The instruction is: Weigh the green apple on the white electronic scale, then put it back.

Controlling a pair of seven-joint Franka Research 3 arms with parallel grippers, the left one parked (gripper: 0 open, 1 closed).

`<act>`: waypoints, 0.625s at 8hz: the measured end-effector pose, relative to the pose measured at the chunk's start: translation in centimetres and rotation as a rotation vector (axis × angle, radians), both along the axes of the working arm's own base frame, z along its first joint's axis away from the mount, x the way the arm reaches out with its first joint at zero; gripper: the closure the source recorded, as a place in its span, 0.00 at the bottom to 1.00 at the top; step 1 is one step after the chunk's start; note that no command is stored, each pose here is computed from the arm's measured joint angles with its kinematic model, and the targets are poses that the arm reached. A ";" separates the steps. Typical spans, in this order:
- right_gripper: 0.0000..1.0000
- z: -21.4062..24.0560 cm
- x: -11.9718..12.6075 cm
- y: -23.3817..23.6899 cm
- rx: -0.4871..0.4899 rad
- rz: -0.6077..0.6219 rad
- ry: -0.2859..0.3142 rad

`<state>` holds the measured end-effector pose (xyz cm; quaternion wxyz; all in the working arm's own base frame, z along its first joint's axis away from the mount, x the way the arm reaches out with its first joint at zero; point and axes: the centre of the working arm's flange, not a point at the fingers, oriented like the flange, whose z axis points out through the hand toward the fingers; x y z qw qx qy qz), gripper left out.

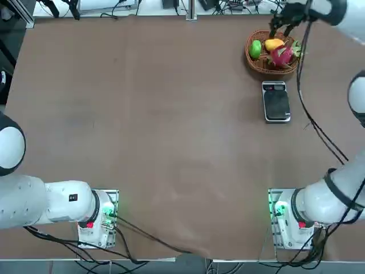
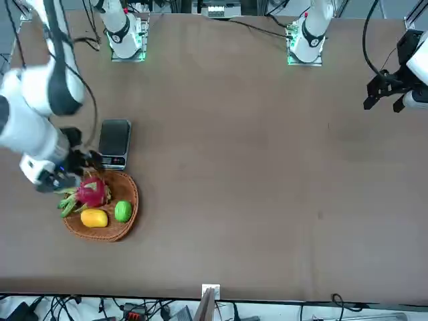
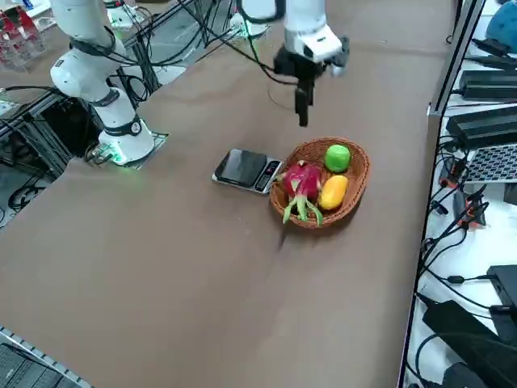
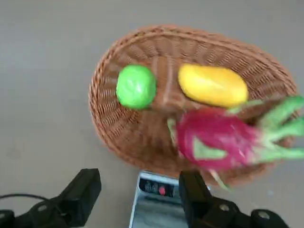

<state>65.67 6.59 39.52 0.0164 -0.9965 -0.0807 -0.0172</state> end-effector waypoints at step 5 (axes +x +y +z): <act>0.00 -8.5 3.5 2.1 0.003 0.037 -0.104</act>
